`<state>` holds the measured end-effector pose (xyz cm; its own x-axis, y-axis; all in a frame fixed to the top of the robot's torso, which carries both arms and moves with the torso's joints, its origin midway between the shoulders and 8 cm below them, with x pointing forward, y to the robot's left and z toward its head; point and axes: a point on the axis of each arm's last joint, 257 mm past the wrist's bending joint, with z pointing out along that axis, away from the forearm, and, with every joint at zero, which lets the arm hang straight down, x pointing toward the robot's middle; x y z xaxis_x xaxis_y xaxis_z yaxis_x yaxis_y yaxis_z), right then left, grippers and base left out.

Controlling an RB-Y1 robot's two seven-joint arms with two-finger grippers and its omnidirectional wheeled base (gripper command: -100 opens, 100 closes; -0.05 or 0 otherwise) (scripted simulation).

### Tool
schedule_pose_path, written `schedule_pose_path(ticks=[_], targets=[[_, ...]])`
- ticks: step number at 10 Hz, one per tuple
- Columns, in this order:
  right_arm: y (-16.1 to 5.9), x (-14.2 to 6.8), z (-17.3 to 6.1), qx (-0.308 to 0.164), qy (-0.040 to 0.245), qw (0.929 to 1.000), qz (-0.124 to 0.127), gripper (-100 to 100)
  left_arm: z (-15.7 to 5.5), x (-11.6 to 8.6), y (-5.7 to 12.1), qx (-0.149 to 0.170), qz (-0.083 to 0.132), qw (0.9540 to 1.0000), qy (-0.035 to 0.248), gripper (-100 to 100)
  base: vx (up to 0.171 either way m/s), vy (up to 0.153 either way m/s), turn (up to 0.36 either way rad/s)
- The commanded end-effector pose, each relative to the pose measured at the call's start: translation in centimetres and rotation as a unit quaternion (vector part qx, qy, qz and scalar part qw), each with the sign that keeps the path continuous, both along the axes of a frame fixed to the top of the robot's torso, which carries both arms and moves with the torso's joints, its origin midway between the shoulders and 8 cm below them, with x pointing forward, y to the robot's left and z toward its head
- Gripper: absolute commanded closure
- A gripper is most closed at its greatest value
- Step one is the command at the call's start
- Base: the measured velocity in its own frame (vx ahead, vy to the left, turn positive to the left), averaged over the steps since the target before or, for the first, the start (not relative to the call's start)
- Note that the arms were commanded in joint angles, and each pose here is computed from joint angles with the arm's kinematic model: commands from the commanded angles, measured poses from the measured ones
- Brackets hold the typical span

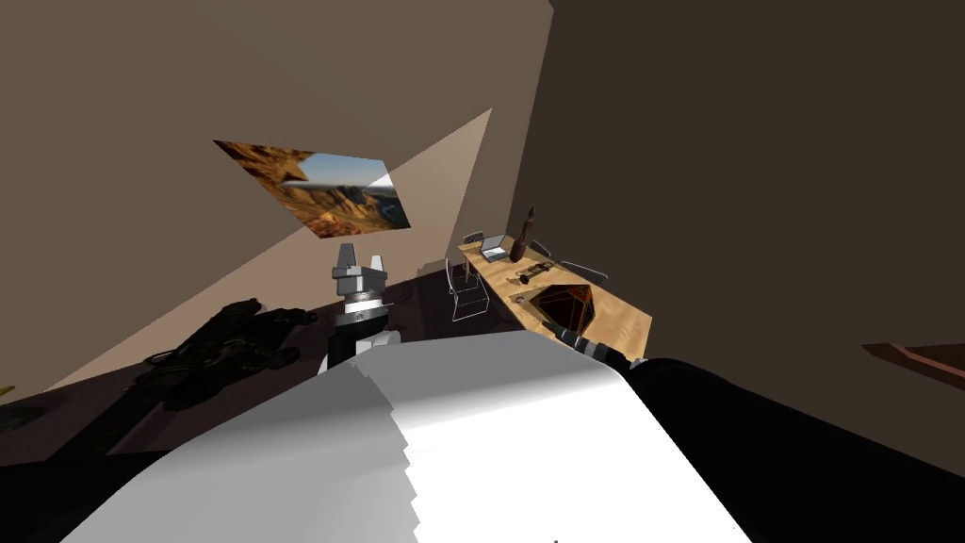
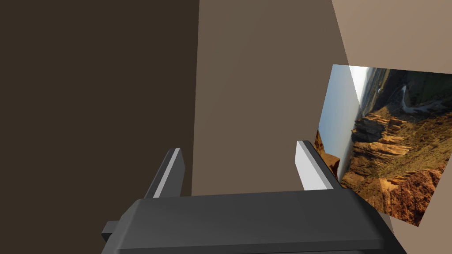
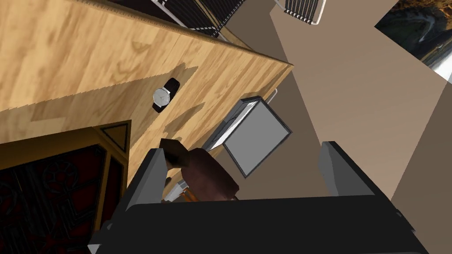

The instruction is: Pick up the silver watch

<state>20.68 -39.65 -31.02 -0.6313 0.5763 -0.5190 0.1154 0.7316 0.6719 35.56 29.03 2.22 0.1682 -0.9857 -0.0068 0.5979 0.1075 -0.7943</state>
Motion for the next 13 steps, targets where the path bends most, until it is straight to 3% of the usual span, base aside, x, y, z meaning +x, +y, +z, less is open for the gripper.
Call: schedule_pose_path(ticks=[1,3,4,6,7,9,10,11,13], targets=[[-1.2,-1.2,-0.8,-0.022,0.032,0.9992,0.012,-100,0.0,0.0,0.0,0.000,0.000,1.0000,0.000,0,-0.018,-0.009,0.109],[-1.4,-1.2,-0.8,-0.040,0.039,0.9979,0.033,-100,0.0,0.0,0.0,0.000,0.000,1.0000,0.000,0,-0.006,-0.004,-0.021],[-4.0,-4.1,-2.2,-0.060,0.088,0.9939,0.027,-100,0.0,0.0,0.0,0.000,0.000,1.0000,0.000,0,-0.018,-0.001,0.227],[-4.5,-4.2,-2.3,-0.088,0.102,0.9893,0.057,-100,0.0,0.0,0.0,0.000,0.000,1.0000,0.000,0,-0.016,-0.010,0.054],[-7.2,-6.9,-3.3,-0.105,0.146,0.9826,0.046,-100,0.0,0.0,0.0,0.000,0.000,1.0000,0.000,0,-0.023,-0.005,0.173],[-8.0,-7.2,-3.3,-0.136,0.164,0.9739,0.079,-100,0.0,0.0,0.0,0.000,0.000,1.0000,0.000,0,-0.018,-0.010,0.073],[-8.1,-7.1,-3.2,-0.139,0.165,0.9728,0.084,-100,0.0,0.0,0.0,0.000,0.000,1.0000,0.000,0,-0.001,-0.003,-0.017],[-11.0,-10.0,-3.8,-0.159,0.215,0.9607,0.075,-100,0.0,0.0,0.0,0.000,0.000,1.0000,0.000,0,-0.022,-0.002,0.276],[-11.8,-9.9,-3.6,-0.188,0.227,0.9494,0.108,-100,0.0,0.0,0.0,0.000,0.000,1.0000,0.000,0,-0.020,-0.013,0.032]])
